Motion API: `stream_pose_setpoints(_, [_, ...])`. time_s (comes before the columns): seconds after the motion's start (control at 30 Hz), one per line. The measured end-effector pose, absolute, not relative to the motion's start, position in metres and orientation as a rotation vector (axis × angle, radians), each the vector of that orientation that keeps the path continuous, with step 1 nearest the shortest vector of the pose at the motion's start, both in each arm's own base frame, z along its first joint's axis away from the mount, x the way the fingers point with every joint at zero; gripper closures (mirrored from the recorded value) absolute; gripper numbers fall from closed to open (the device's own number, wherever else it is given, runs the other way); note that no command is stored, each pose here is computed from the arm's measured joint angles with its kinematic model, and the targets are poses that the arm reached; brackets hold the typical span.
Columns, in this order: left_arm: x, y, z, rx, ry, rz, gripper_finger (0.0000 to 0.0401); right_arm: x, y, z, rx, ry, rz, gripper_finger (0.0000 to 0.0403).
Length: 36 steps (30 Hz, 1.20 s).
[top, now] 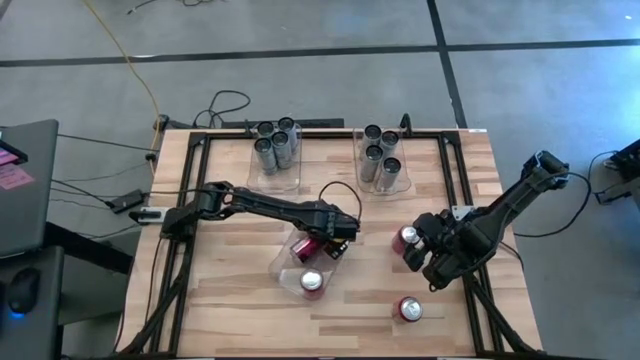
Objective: Sort soda cans
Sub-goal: Adjust the red soda cans in the center transparent bin
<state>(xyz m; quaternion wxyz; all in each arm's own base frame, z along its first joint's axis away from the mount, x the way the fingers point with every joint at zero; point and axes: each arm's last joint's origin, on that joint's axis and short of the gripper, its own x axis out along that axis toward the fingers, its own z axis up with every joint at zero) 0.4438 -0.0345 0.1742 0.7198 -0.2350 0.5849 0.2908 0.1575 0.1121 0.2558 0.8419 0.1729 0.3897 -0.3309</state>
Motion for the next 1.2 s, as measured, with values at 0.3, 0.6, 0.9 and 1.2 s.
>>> stream_pose_setpoints(0.3, [0.452, -0.041, 0.205, -0.429, 1.209, 0.608, 0.0109, 0.158, 0.111, 0.256, 0.373, 0.82, -0.71, 0.0037])
stream_pose_setpoints(0.6, [0.459, -0.052, 0.261, -0.272, 1.038, 0.631, 0.0109, 0.158, 0.11, 0.256, 0.383, 0.817, -0.717, 0.0037])
stream_pose_setpoints(0.9, [0.452, -0.1, 0.315, -0.041, 0.791, 0.655, 0.0109, 0.161, 0.11, 0.258, 0.365, 0.735, -0.724, 0.0037])
stream_pose_setpoints(1.2, [0.434, -0.118, 0.358, 0.014, 0.612, 0.68, 0.0109, 0.183, 0.125, 0.251, 0.263, 0.434, -0.597, 0.0037])
